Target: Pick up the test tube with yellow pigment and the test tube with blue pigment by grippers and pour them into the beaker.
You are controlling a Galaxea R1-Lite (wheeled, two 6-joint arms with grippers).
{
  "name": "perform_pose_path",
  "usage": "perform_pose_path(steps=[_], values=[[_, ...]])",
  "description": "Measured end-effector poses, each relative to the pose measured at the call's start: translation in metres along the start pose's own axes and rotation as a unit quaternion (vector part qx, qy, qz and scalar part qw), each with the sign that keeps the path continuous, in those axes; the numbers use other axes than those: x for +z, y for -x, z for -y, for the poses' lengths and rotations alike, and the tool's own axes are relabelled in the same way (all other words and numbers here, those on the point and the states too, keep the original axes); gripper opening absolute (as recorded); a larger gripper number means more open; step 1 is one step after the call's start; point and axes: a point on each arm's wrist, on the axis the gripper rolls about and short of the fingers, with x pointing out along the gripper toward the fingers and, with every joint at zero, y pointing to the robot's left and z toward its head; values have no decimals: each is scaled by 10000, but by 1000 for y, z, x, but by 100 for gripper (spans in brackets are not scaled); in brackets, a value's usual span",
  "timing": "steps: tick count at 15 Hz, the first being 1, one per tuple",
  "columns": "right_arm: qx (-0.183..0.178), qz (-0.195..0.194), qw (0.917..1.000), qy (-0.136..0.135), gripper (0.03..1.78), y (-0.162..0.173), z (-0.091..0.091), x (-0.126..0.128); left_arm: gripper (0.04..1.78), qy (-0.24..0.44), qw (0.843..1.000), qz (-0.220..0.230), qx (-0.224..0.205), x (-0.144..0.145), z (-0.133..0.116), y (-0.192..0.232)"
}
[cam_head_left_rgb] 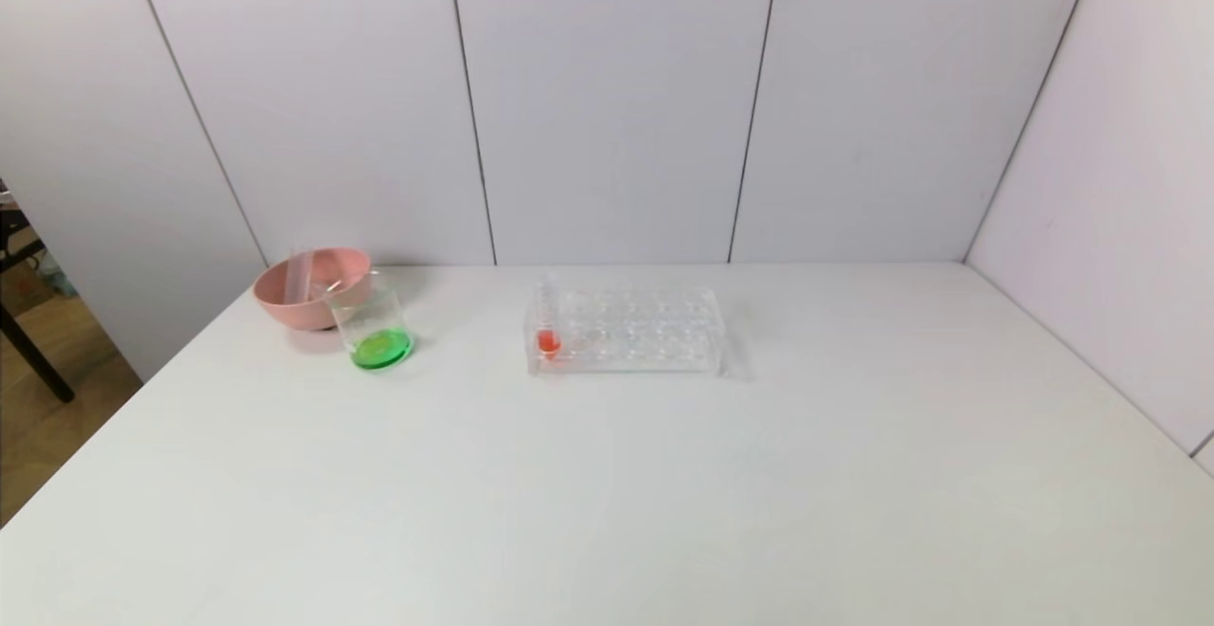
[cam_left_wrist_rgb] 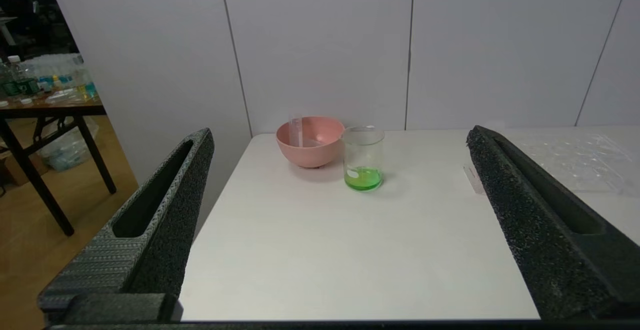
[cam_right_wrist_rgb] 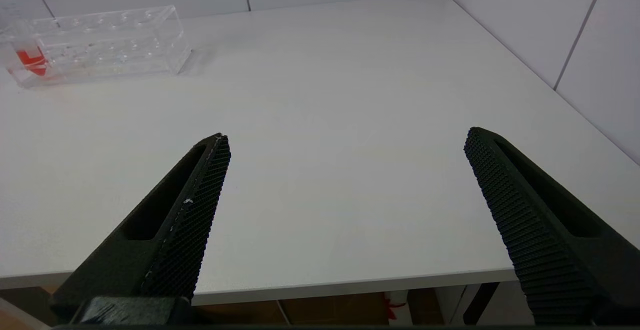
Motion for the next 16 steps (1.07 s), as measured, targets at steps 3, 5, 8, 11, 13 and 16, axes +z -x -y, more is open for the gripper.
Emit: perform_pose_path(steps=[3,5,8,11,13,16], values=[[0,1,10000,0,171,0,0,0,176,-10,10000,91,-6,-44,2,-17],[0,2,10000,0,171,0,0,0,176,-13,10000,-7,-54,-70,4,-22],[0,0,10000,0,171,0,0,0,176,-23,9983,-564,-109,-109,6,-24],[0,0,10000,0,171,0,0,0,176,-52,9937,-1100,-193,-140,7,-21],[2,0,10000,0,171,0,0,0,176,-48,9927,-1187,-229,-146,7,-17],[-2,0,10000,0,171,0,0,0,176,29,9930,-1170,-174,-155,6,-6]])
